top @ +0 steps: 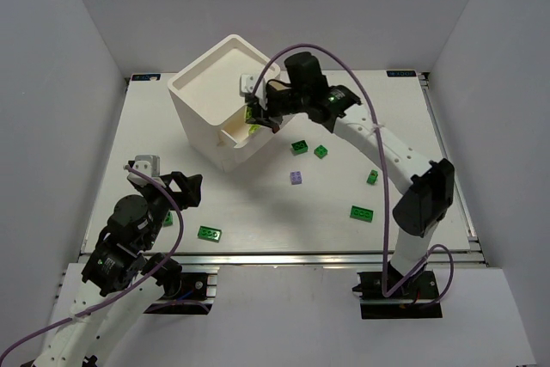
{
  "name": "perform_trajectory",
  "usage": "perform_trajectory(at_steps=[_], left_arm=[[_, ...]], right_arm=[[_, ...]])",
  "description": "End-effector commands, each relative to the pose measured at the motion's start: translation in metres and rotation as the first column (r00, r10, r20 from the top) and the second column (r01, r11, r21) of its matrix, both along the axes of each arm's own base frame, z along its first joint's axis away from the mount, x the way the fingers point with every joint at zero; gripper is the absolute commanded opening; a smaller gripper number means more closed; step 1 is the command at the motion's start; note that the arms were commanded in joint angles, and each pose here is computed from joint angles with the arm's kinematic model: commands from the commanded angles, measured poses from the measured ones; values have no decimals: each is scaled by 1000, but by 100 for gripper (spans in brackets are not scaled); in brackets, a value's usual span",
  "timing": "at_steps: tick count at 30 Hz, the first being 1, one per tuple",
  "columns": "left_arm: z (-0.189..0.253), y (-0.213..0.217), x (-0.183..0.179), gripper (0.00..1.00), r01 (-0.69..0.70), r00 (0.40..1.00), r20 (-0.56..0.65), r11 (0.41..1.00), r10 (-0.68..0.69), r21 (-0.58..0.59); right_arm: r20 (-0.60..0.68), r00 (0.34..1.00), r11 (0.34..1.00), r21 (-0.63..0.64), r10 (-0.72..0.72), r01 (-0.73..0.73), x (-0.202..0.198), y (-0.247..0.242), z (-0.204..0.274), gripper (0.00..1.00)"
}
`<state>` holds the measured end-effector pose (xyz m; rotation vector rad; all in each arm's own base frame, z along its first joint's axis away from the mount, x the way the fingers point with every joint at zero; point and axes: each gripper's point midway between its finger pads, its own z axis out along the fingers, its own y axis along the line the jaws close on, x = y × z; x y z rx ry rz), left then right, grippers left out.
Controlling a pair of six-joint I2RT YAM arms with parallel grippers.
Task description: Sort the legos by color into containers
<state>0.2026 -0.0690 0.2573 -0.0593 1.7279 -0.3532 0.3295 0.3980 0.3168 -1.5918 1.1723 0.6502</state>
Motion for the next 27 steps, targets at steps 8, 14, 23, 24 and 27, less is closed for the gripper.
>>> perform_trajectory(at_steps=[8, 14, 23, 24, 27], left_arm=[[-4, 2, 2, 91, -17, 1000, -9, 1000, 17, 5], [-4, 1, 1, 91, -14, 1000, -6, 1000, 14, 1], [-1, 0, 0, 83, -3, 1000, 7, 1000, 3, -9], [0, -1, 0, 75, 2, 1000, 11, 1000, -2, -10], [-2, -1, 0, 51, 5, 1000, 6, 1000, -5, -8]], right_arm=[[71, 997, 999, -36, -9, 12, 13, 24, -14, 66], [38, 998, 998, 11, -59, 58, 17, 24, 2, 70], [-309, 849, 831, 235, -428, 504, 18, -39, 46, 0], [-341, 832, 807, 259, -438, 531, 17, -47, 48, 0], [-496, 758, 775, 234, -425, 587, -6, -75, 23, 0]])
